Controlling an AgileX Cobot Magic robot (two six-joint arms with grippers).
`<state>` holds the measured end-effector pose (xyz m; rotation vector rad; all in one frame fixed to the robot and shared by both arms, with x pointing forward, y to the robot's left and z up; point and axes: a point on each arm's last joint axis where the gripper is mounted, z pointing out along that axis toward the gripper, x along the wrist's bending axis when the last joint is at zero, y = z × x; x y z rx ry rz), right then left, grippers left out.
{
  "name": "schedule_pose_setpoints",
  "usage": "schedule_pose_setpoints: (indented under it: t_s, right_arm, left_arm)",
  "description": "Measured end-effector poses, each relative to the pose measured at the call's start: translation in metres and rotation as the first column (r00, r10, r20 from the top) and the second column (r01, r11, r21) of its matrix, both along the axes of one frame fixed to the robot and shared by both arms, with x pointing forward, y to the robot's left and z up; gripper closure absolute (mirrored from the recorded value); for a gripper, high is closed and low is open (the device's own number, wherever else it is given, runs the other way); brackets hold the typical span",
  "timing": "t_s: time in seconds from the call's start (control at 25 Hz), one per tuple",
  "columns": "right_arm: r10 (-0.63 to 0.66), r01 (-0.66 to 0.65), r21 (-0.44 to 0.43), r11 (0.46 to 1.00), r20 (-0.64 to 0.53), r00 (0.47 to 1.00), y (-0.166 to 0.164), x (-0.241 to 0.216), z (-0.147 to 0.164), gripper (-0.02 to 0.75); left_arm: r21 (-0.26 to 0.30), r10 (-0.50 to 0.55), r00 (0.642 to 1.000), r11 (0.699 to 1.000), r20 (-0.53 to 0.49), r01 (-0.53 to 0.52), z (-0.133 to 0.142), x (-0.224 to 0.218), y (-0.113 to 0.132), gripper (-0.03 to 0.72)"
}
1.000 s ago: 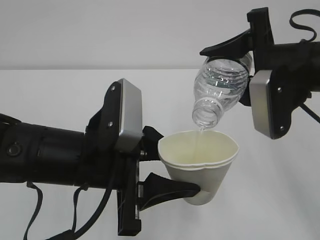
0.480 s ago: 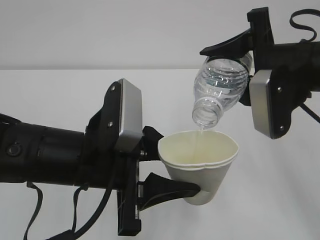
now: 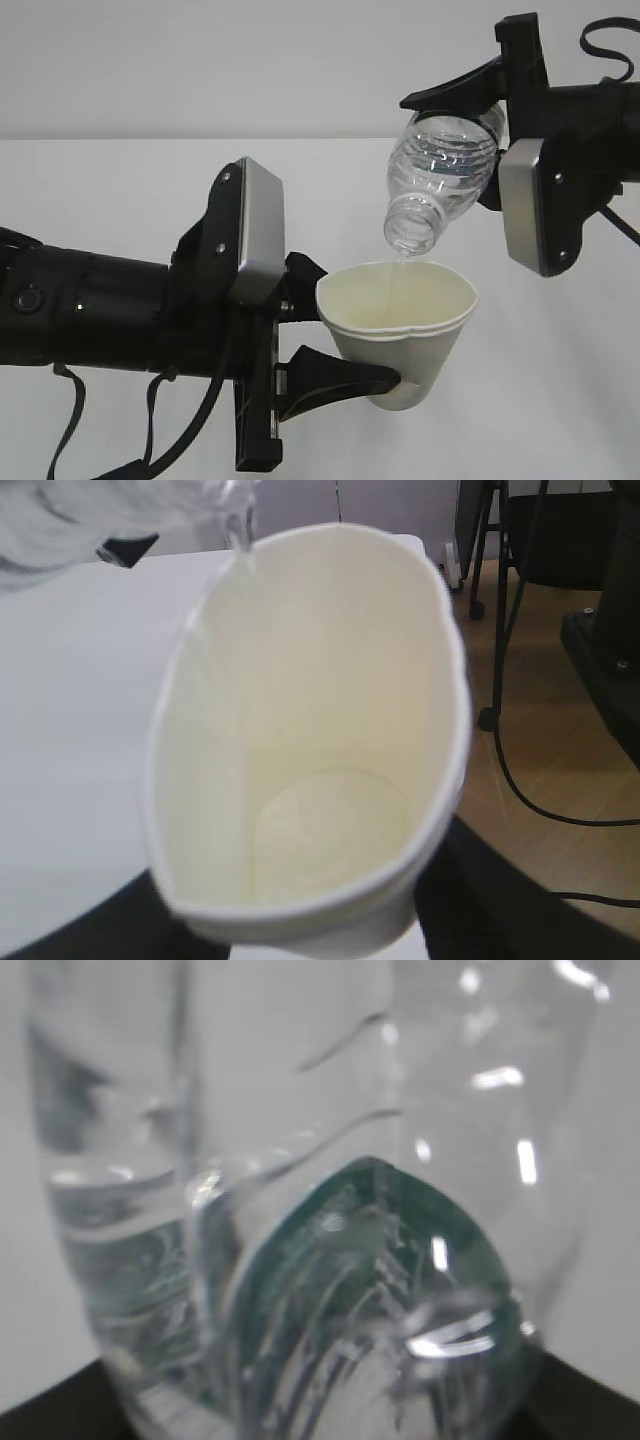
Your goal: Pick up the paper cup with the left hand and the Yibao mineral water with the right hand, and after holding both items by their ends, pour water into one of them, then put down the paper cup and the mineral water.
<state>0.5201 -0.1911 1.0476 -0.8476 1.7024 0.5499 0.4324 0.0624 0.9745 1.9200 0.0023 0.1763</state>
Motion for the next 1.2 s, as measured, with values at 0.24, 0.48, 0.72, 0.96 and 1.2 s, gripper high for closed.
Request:
schedule_pose_setpoints:
  t_s: [0.24, 0.48, 0.72, 0.96, 1.2]
  right_arm:
    - [0.004, -0.004, -0.008, 1.0, 0.009, 1.0, 0.0, 0.0, 0.0, 0.285]
    - [0.002, -0.002, -0.006, 1.0, 0.01, 1.0, 0.0, 0.0001, 0.0002, 0.285]
    - [0.0, 0.0, -0.002, 1.0, 0.009, 1.0, 0.0, 0.0002, 0.0004, 0.285]
    - [0.0, 0.0, -0.002, 1.0, 0.009, 1.0, 0.0, 0.0002, 0.0004, 0.285]
    - [-0.001, 0.001, -0.001, 1.0, 0.009, 1.0, -0.0001, 0.0003, 0.0005, 0.285]
  left_arm:
    - [0.0, 0.0, 1.0, 1.0, 0.0, 0.0, 0.0, 0.0, 0.0, 0.323]
    - [0.0, 0.0, 1.0, 1.0, 0.0, 0.0, 0.0, 0.0, 0.0, 0.323]
    - [0.0, 0.0, 1.0, 1.0, 0.0, 0.0, 0.0, 0.0, 0.0, 0.323]
    - [0.0, 0.0, 1.0, 1.0, 0.0, 0.0, 0.0, 0.0, 0.0, 0.323]
    - [0.0, 0.0, 1.0, 1.0, 0.0, 0.0, 0.0, 0.0, 0.0, 0.323]
